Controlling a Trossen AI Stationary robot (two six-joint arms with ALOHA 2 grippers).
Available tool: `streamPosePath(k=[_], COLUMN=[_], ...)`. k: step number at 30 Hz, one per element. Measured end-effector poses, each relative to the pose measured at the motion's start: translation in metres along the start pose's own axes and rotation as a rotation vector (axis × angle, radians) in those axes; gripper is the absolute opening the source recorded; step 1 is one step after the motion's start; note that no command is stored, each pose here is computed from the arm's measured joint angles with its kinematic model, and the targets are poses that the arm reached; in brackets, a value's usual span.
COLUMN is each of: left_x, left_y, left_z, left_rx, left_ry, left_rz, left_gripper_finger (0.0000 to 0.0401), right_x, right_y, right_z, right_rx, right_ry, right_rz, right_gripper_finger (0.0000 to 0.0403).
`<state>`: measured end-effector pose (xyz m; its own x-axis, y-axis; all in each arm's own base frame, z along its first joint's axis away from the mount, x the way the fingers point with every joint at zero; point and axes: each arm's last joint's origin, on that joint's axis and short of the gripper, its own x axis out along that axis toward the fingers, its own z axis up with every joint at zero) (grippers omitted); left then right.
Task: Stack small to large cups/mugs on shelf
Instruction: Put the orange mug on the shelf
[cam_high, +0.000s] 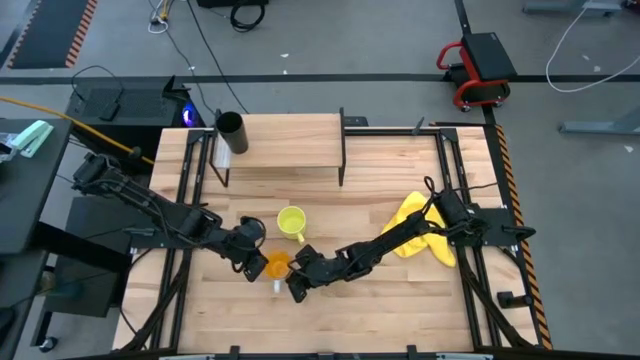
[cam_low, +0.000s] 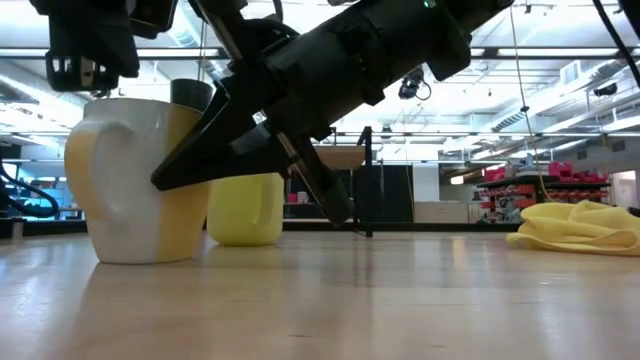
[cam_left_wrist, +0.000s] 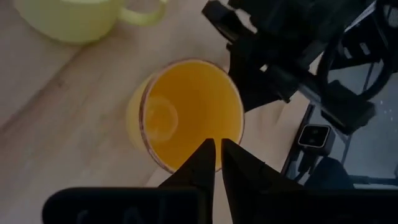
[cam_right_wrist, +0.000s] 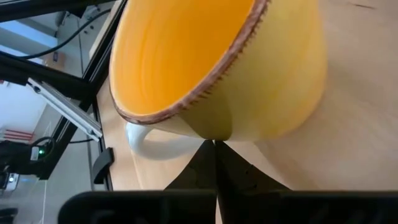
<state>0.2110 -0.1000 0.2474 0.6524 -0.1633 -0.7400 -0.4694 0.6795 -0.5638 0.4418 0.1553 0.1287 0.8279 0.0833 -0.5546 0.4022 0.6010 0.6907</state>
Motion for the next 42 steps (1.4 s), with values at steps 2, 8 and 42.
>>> streamPosePath(k=[2, 8, 42], left_x=[-0.004, -0.019, -0.047], left_y=[0.001, 0.013, -0.004], left_z=[0.001, 0.003, 0.022], left_rx=[0.009, 0.006, 0.156], left_ry=[-0.013, -0.028, -0.101], left_rz=[-0.001, 0.065, -0.057], left_gripper_finger=[0.0030, 0.0020, 0.0017], right_x=[0.001, 0.002, -0.143], right_y=[-0.001, -0.005, 0.048], right_z=[0.003, 0.012, 0.008], right_rx=[-0.002, -0.003, -0.267], right_ry=[-0.005, -0.025, 0.040], right_rz=[-0.002, -0.003, -0.324], right_gripper_finger=[0.0000, 0.0000, 0.0001])
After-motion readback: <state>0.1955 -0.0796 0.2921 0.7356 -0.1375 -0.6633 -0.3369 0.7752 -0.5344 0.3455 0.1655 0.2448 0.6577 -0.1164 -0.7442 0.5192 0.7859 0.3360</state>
